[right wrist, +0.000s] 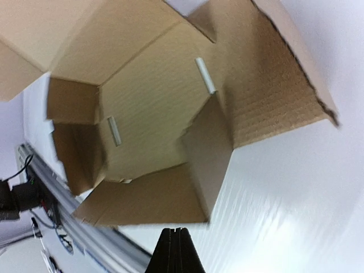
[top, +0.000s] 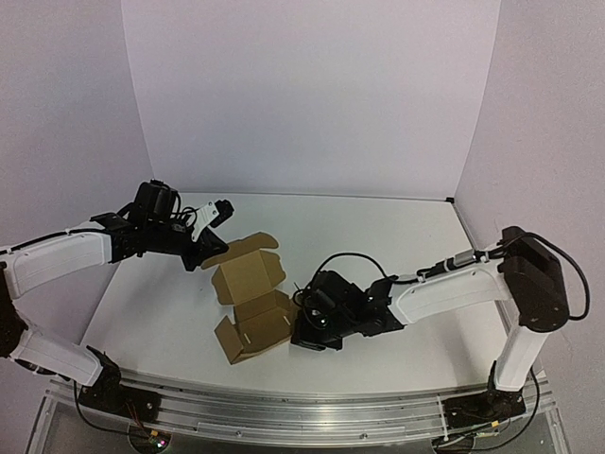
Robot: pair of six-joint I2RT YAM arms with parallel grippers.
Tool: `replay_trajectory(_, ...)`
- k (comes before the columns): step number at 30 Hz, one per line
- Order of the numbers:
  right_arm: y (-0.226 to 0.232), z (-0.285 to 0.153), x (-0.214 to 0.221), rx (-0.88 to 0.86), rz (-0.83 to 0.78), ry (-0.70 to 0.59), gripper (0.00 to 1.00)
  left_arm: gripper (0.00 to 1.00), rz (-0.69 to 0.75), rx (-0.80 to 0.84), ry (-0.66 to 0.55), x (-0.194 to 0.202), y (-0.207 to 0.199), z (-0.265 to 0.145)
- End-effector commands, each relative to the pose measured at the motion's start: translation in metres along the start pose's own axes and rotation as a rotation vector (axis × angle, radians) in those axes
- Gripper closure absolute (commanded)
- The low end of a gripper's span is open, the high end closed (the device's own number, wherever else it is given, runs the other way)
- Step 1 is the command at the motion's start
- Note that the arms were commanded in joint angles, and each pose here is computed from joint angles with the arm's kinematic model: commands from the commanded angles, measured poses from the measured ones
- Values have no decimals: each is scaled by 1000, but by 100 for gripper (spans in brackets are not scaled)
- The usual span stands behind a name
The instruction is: Fold the paper box
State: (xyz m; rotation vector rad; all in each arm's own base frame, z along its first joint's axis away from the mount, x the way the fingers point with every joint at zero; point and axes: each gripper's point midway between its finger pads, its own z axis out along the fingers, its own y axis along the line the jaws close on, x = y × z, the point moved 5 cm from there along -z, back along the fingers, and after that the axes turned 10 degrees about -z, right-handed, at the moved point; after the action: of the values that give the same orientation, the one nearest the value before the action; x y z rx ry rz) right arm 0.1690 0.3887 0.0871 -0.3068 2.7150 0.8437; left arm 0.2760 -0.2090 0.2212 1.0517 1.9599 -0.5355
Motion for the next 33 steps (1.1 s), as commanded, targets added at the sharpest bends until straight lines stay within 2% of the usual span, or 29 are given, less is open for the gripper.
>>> replay_trajectory(1, 19, -56, -16, -98, -156, -63, 96, 100, 26, 13, -35, -5, -3, -3)
replay_trajectory(5, 0, -90, -49, -80, -145, -138, 88, 100, 29, 31, -45, -5, -7, -4)
replay_trajectory(8, -43, -96, -73, 12, -20, -160, 71, 100, 39, 37, -54, -6, -8, -5)
replay_trajectory(11, -79, -78, -89, 25, 101, -91, 59, 100, 60, 36, -69, -9, -10, -8)
replay_trajectory(13, -85, -61, -94, 10, 101, -29, 56, 100, 84, 35, -84, -12, -12, -10)
replay_trajectory(21, -84, -11, -86, -138, 134, 141, 49, 100, 244, 51, -146, -9, -37, -15)
replay_trajectory(26, -78, 1, -80, -315, 214, 113, 47, 100, 340, 58, -173, -2, -51, -19)
replay_trajectory(33, -69, -1, -69, -479, 275, 108, 52, 100, 321, 44, -169, -6, -49, -18)
